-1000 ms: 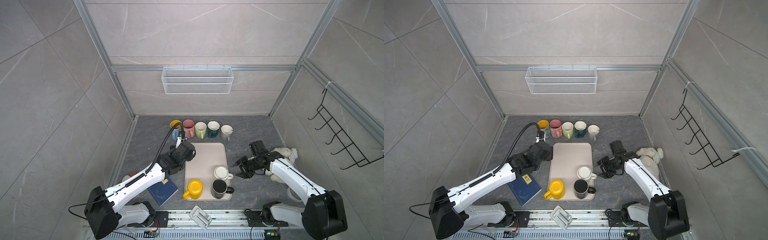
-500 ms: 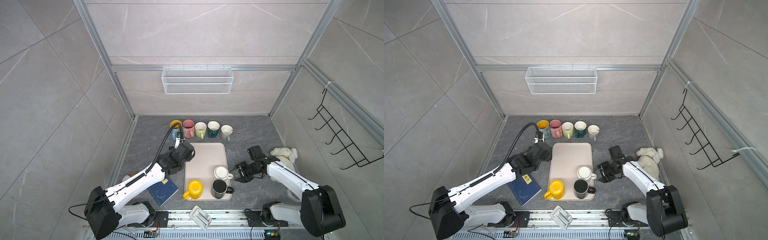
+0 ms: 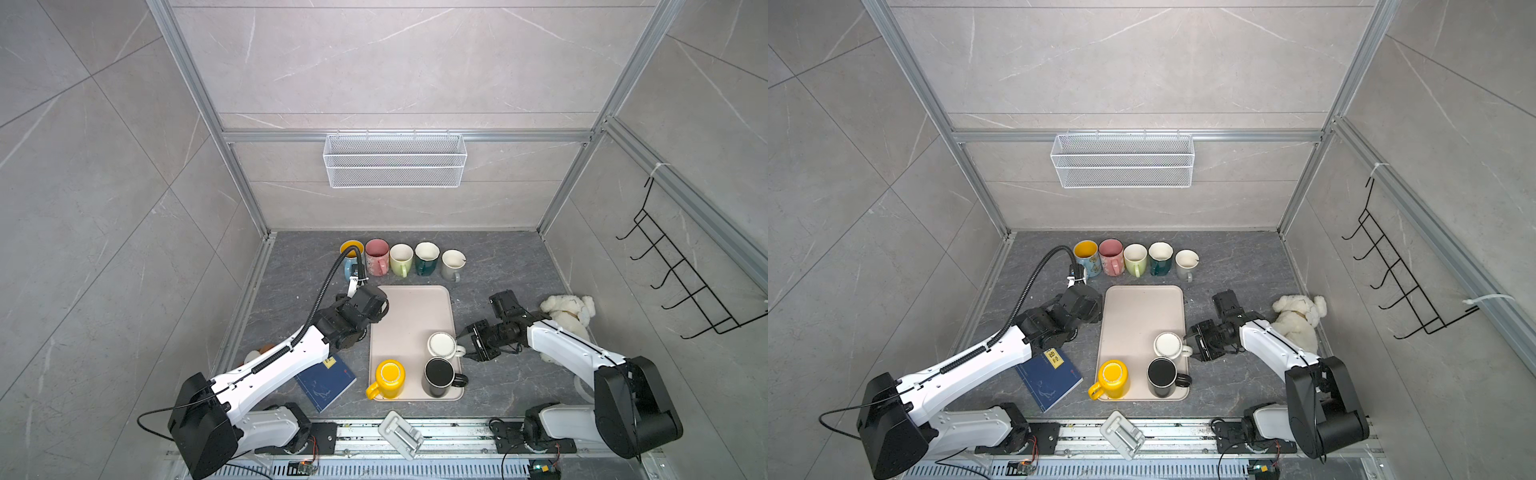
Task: Turn the mug right side up
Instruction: Pick up the mug from the tray.
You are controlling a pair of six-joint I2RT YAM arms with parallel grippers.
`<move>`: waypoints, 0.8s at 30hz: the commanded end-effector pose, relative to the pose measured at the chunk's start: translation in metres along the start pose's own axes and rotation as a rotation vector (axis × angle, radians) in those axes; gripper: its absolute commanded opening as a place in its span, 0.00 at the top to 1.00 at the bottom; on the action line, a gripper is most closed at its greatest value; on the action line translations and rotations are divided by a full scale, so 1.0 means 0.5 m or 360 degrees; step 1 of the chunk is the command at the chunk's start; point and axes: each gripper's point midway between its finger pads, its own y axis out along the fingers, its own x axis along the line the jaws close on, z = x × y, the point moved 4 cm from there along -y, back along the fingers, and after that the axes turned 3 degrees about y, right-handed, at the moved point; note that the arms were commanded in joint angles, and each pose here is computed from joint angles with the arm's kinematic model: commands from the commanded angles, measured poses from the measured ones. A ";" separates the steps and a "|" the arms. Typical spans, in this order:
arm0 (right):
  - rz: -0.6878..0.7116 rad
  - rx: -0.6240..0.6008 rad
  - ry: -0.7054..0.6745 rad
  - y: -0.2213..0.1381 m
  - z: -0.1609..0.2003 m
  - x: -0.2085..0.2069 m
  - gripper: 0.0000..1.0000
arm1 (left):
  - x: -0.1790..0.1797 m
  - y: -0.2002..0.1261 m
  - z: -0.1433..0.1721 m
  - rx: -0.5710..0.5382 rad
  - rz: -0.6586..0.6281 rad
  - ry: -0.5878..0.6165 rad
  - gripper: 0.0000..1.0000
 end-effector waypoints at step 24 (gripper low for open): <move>-0.0050 0.0083 -0.0062 0.045 0.016 0.075 0.69 | 0.029 -0.001 0.007 0.0013 -0.0057 -0.0061 0.26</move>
